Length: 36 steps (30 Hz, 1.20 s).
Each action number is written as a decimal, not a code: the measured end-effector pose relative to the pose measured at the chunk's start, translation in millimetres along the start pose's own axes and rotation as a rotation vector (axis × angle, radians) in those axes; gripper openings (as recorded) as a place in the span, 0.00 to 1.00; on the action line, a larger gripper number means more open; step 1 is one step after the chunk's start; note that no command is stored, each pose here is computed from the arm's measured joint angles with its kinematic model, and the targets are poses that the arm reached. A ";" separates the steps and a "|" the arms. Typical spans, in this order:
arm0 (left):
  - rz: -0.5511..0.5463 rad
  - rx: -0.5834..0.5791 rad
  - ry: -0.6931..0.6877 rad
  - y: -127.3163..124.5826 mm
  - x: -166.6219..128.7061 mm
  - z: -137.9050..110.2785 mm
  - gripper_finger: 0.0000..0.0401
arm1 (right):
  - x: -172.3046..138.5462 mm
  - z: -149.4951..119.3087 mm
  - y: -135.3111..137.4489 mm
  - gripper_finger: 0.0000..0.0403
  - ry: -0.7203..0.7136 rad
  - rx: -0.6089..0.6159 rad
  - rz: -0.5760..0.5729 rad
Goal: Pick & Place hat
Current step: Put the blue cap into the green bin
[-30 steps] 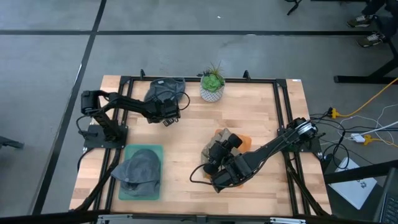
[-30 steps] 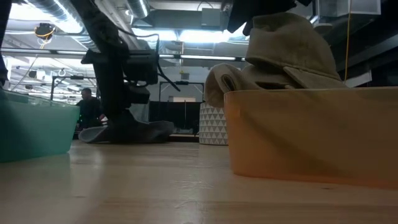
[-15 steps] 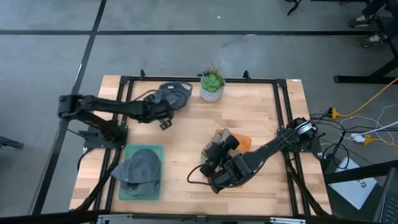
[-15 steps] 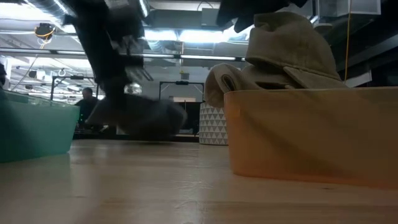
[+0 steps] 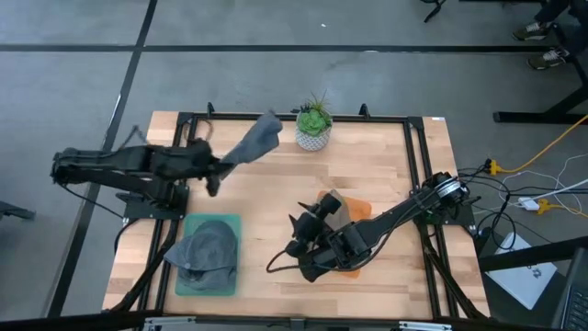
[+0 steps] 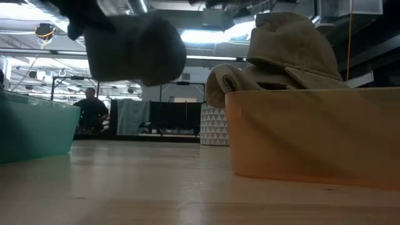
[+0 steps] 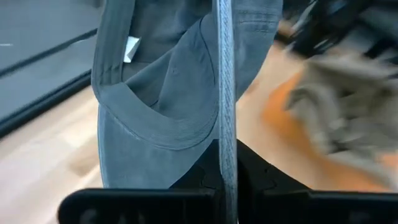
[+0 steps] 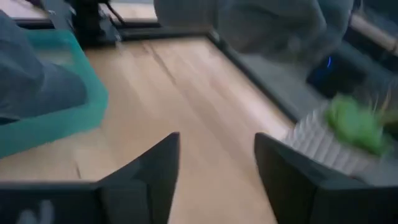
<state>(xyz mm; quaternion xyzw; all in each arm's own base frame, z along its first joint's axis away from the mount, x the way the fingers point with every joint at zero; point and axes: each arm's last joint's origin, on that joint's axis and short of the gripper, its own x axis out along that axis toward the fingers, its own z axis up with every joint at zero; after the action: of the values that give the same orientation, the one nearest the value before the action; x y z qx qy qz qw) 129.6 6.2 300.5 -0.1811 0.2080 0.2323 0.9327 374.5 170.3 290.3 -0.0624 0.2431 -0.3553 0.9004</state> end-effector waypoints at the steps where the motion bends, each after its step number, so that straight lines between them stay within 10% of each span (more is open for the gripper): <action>1: -0.034 -0.022 -0.015 0.2 -6.2 0.2 0.02 | -0.1 3.3 1.2 0.51 -0.034 -0.031 -0.015; 14: -0.367 -0.074 -0.108 -19.1 -34.6 4.3 0.02 | 12.9 30.1 -3.6 0.51 -0.193 -0.190 -0.271; 36: -0.413 -0.007 -0.114 -46.5 -25.4 1.0 0.02 | 30.4 53.9 -18.5 0.51 -0.235 -0.036 -0.400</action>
<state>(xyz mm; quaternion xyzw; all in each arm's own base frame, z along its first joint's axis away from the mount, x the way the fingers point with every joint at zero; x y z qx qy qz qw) 133.1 -40.9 324.6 -0.2098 0.1123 0.0466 0.9702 408.4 133.0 330.8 -0.1664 0.1260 -0.5124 0.8330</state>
